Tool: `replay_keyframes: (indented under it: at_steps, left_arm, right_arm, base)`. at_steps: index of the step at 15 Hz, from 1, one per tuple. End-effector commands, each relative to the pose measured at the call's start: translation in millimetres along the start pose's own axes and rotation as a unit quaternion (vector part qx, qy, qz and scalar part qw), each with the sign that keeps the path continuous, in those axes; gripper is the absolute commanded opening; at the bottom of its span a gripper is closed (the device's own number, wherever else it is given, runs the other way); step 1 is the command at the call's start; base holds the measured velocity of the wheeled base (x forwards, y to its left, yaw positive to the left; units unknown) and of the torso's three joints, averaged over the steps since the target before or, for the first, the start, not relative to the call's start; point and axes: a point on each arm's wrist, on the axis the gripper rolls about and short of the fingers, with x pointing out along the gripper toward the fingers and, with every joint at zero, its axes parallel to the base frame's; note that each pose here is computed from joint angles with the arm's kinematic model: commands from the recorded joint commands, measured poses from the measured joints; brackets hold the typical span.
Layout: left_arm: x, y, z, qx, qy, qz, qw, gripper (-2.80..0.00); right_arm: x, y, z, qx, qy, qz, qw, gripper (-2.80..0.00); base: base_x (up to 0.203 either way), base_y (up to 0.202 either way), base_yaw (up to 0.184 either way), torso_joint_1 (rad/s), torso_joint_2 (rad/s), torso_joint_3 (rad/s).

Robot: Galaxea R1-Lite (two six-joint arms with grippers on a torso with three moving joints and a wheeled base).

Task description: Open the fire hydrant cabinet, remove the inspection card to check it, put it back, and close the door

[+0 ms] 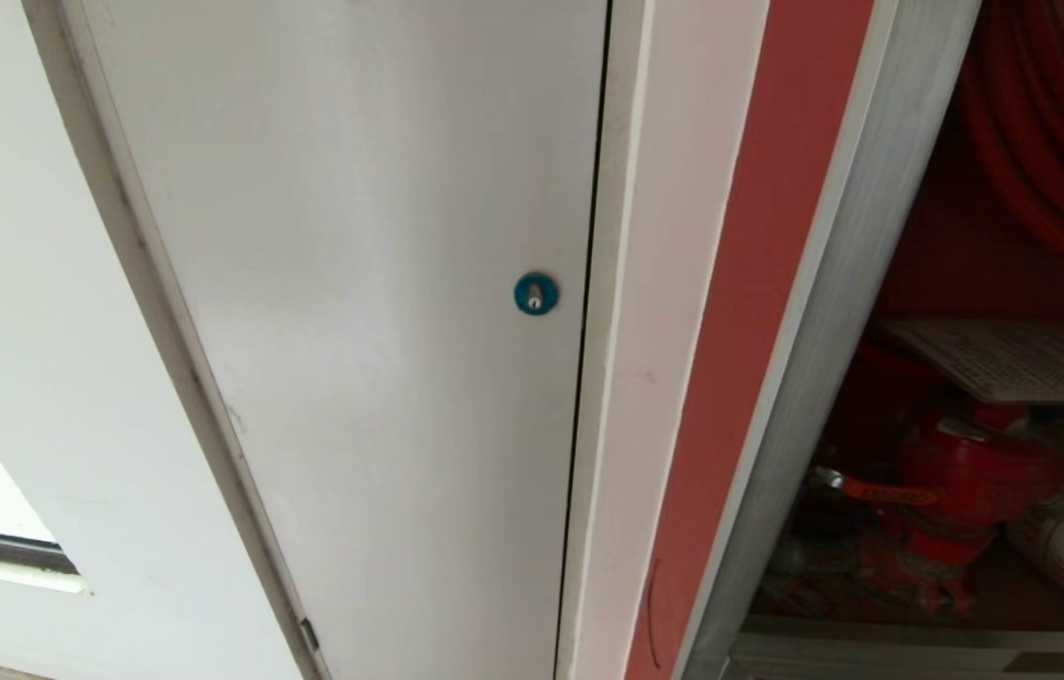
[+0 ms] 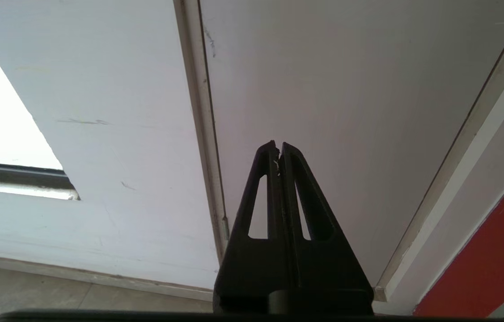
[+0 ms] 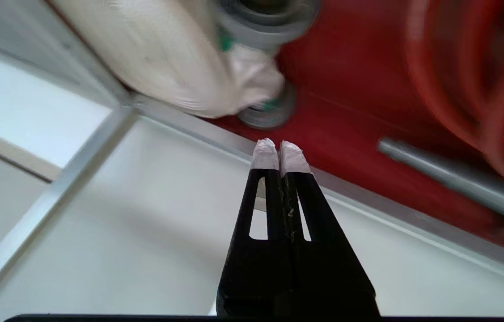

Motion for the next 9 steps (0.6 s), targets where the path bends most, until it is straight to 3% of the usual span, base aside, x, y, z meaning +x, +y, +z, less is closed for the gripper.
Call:
replay_keyframes:
  at_steps: [1,4,7,8,9]
  left_arm:
    - [0.5,0.0,-1.6,0.000,0.004,0.000,1.0000,-2.80]
    - [0.5,0.0,-1.6,0.000,0.004,0.001,1.0000,-2.80]
    - [0.5,0.0,-1.6,0.000,0.004,0.001,1.0000,-2.80]
    - [0.4,0.0,-1.7,0.000,0.003,0.000,1.0000,-2.80]
    - [0.5,0.0,-1.6,0.000,0.003,0.001,1.0000,-2.80]
  right_arm:
    - [11.8,2.2,-12.1,0.003,-0.029,0.021,0.999,-2.80]
    - [28.6,8.2,-25.2,0.001,-0.159,0.014,0.987,-2.80]
    - [39.3,17.0,-23.0,0.001,-0.231,0.021,0.973,-2.80]
    - [45.4,16.2,-22.4,-0.002,-0.253,0.022,0.967,0.00]
    - [49.4,15.0,-22.2,-0.006,-0.262,0.012,0.965,0.00]
  base:
    - [0.000,0.000,0.000,0.000,0.00,0.000]
    - [0.000,0.000,0.000,0.000,0.00,0.000]
    - [0.000,0.000,0.000,0.000,0.00,0.000]
    - [0.000,0.000,0.000,0.000,0.00,0.000]
    - [0.000,0.000,0.000,0.000,0.00,0.000]
